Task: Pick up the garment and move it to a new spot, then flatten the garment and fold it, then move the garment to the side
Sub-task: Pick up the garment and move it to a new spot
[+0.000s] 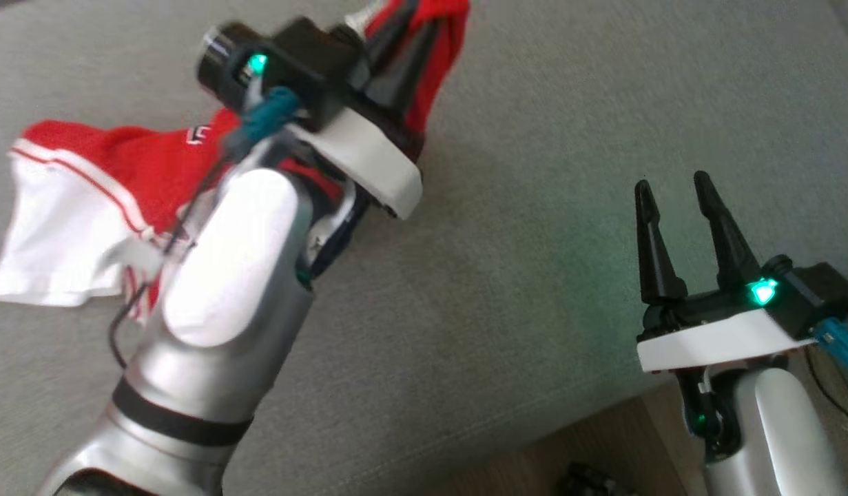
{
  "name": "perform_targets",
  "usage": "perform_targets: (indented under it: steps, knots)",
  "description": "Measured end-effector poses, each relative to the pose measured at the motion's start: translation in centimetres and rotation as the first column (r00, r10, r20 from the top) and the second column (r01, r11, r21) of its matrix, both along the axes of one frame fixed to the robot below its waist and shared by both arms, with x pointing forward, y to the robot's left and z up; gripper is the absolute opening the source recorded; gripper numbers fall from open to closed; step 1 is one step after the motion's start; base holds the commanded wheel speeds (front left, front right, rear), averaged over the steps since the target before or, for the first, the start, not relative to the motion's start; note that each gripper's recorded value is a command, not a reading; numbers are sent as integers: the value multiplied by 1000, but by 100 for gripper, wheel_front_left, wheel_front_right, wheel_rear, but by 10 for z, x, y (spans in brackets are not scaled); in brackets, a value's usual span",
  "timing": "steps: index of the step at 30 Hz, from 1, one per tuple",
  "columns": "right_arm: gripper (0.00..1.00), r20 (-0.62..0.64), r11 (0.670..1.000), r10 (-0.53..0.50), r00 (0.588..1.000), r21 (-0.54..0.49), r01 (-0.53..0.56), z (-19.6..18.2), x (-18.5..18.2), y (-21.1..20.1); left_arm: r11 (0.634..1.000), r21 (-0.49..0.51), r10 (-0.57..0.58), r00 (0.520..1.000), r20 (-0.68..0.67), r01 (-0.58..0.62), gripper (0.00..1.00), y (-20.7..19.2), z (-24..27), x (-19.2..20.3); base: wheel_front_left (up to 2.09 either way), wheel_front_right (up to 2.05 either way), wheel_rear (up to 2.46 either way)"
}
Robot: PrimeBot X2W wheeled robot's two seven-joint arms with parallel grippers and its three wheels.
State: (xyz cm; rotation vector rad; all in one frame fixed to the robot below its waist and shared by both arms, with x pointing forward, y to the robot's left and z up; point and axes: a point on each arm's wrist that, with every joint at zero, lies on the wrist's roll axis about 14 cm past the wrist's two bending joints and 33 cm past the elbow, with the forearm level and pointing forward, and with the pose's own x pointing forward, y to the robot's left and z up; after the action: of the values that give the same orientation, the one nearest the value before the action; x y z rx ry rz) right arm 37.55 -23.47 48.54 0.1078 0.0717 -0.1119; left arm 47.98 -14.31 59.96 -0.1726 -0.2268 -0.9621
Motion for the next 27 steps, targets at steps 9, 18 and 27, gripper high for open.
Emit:
perform_targets:
  steps: [9, 18, 27]
  knots:
    - [100, -61, 1000, -27, 998, 10, 27, -28, 3, -7, 975, 195, -46, 959, -279, 103, 39, -17, -128, -10, 0, 0, 0]
    - [100, -45, 999, 51, 998, 21, -50, -27, 20, 15, 989, 151, 45, 961, -273, -3, 100, 26, -133, -30, 0, 0, 0]
    - [100, -19, 988, 156, 987, 7, -156, -12, 35, 48, 937, 123, 348, 904, -247, -327, 100, 124, -121, -24, 0, 0, 0]
